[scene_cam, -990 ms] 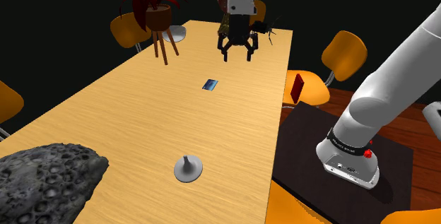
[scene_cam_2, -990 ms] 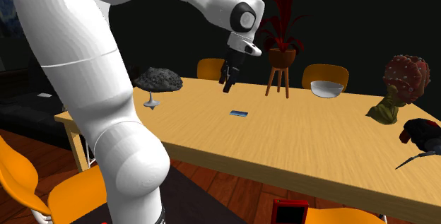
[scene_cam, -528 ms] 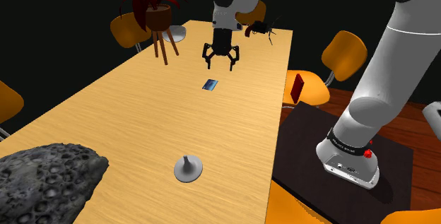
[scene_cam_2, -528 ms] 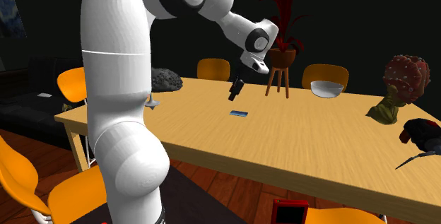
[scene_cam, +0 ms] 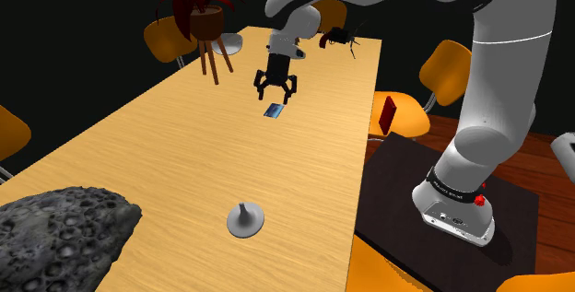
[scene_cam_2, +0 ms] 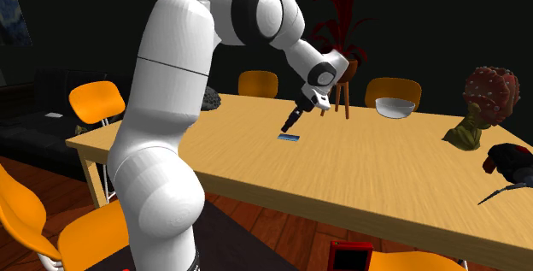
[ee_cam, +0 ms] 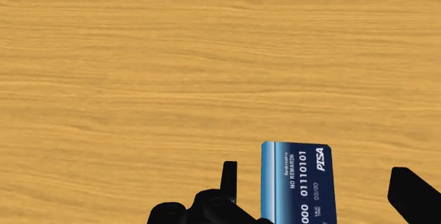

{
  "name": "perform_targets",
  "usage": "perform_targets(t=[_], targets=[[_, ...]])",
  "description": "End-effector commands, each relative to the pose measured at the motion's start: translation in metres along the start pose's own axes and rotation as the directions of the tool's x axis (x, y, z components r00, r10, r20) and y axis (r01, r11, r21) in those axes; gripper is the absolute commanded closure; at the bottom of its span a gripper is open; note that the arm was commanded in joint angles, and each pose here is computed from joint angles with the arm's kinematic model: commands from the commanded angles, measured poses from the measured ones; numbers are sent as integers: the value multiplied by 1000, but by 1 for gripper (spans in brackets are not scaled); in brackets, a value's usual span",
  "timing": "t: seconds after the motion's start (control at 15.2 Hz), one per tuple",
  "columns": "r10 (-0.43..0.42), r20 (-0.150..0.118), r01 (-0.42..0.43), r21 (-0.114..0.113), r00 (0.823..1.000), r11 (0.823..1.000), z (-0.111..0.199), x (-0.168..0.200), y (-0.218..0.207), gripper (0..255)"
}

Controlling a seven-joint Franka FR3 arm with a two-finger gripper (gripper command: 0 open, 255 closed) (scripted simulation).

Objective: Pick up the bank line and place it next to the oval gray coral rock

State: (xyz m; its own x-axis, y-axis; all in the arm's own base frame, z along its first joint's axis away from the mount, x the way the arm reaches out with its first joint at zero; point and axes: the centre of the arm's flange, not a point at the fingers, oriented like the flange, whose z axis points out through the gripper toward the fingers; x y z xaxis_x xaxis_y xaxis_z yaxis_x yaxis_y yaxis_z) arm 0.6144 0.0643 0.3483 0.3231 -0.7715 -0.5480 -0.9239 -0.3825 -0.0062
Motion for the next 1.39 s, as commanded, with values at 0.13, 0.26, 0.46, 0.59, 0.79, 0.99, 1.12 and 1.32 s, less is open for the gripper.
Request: perform_targets(t=[0.13,0.26,0.46,0.59,0.79,0.99,1.12,1.32], targets=[[9,4,-9,3,1000,1000,22,3,-1,0],[9,4,-9,3,1000,1000,32,3,-1,0],[9,4,-9,3,1000,1000,35,3,-1,0],[9,4,-9,3,1000,1000,35,3,-1,0],[9,4,-9,3,1000,1000,35,3,-1,0],[9,4,-9,3,1000,1000,35,3,-1,255],[9,4,-9,3,1000,1000,35,3,-1,255],[9,4,-9,3,1000,1000,35,3,-1,255]])
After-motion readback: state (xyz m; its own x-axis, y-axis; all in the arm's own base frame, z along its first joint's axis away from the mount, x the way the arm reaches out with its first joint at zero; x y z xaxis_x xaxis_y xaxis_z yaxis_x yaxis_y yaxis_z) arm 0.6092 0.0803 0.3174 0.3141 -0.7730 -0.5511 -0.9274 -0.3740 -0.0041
